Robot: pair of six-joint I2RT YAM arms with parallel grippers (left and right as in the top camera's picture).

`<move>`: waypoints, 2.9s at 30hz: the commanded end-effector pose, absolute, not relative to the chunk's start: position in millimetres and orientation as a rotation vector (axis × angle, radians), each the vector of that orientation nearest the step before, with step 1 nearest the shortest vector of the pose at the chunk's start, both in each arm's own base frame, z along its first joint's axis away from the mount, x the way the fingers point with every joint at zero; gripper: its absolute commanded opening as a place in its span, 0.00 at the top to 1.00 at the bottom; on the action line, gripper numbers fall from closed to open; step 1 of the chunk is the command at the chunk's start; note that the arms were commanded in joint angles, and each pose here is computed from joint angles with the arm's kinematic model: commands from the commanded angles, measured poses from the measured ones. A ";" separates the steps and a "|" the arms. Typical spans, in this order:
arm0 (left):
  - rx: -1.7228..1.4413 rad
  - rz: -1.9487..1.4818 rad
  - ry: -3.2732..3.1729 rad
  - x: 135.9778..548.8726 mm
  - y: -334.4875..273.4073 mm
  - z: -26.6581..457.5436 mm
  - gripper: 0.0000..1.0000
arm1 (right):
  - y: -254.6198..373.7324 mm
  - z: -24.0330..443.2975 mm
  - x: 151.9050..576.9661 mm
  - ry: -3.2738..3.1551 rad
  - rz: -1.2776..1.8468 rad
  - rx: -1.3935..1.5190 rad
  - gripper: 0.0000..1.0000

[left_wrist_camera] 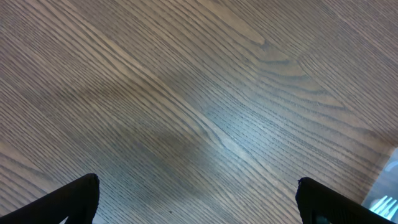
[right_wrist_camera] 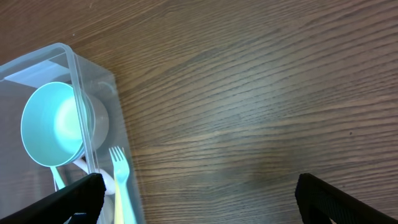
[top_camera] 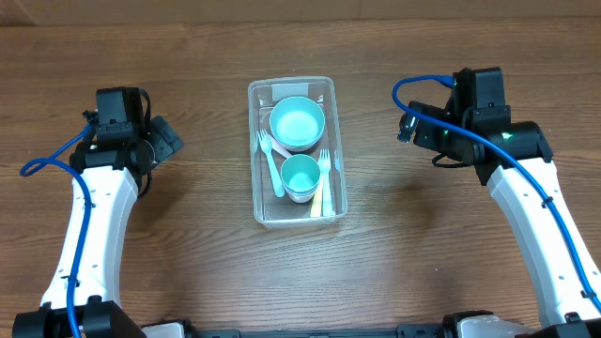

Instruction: Pack container

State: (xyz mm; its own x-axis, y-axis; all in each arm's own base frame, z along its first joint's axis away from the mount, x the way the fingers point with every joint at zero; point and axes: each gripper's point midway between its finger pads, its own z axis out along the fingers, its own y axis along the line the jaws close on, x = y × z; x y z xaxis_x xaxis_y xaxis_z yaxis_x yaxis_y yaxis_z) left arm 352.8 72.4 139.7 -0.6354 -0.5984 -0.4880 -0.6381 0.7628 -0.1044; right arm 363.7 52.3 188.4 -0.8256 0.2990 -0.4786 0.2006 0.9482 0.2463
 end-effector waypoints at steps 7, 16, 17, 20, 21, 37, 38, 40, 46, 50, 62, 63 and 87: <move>-0.899 0.099 2.422 356.5 73.7 154.5 0.00 | 50.5 200.5 366.0 2.533 0.252 0.351 0.00; -0.899 0.099 2.421 356.5 73.7 154.6 0.00 | 44.4 279.7 337.8 2.296 0.293 0.320 0.00; -0.899 0.099 2.422 356.5 73.7 154.6 0.00 | 43.2 303.0 327.1 2.221 0.303 0.290 0.00; -0.899 0.099 2.422 356.5 73.7 154.5 0.00 | 38.9 367.6 292.5 1.989 0.301 0.180 0.00; -0.899 0.099 2.422 356.5 73.7 154.6 0.00 | 37.1 387.2 277.5 1.909 0.298 0.150 0.00; -0.899 0.099 2.422 356.5 73.7 154.5 0.00 | 41.4 396.6 179.7 1.150 0.285 -0.098 0.00; -0.899 0.099 2.422 356.5 73.7 154.5 0.00 | 42.1 383.7 184.1 1.146 0.293 -0.094 0.00; -0.899 0.099 2.421 356.5 73.7 154.6 0.00 | 41.6 358.0 191.6 1.152 0.303 -0.077 0.00; -0.899 0.099 2.421 356.5 73.7 154.6 0.00 | 41.8 301.6 212.9 1.231 0.300 -0.060 0.00; -0.899 0.099 2.422 356.5 73.7 154.6 0.00 | 43.3 267.5 225.2 1.305 0.299 -0.057 0.00; -0.899 0.099 2.423 356.6 73.7 154.0 0.00 | 45.2 213.6 239.0 1.424 0.298 -0.053 0.00; -0.899 0.099 2.423 356.5 73.7 154.0 0.00 | 45.3 209.0 239.8 1.440 0.297 -0.053 0.00; -0.899 0.099 2.423 356.6 73.7 154.0 0.00 | 46.0 171.5 241.9 1.593 0.276 -0.067 0.00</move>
